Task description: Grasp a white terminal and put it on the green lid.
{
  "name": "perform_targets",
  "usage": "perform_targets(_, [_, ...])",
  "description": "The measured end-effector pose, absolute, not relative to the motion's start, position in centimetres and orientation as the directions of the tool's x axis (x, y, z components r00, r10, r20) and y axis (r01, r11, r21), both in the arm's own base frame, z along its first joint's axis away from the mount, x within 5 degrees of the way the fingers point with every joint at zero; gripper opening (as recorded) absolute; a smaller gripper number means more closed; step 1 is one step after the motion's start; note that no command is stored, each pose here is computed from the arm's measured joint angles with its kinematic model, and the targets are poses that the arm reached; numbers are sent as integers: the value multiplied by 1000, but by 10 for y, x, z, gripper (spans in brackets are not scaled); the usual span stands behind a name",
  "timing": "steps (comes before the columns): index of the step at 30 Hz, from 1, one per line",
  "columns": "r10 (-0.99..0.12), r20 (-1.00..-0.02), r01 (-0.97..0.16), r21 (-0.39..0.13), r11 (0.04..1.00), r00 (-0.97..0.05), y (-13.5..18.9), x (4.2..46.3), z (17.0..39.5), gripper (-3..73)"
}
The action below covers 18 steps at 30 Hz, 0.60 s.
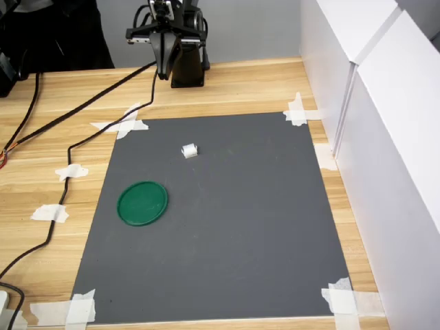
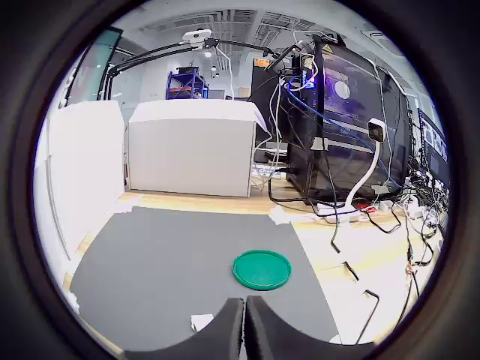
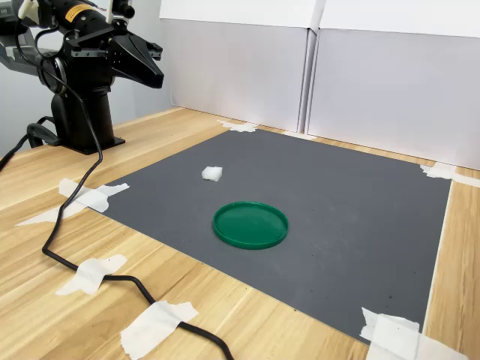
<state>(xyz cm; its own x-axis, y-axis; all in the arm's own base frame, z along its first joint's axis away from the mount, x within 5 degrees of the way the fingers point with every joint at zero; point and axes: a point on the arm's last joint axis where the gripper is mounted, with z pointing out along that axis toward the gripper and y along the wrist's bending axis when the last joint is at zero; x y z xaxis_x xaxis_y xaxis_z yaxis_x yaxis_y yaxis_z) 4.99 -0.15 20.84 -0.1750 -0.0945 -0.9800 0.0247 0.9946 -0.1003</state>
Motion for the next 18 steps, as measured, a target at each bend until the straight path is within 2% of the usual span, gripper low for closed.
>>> perform_targets(5, [-91,-980,24,-96,995,-175,-1,50,208,-16])
perform_targets(12, [-11,-984,8,-13,1000,-177,1,50,208,-16])
perform_targets(18, [-46,-973,-9,-45,999,-226,2,49,215,-16])
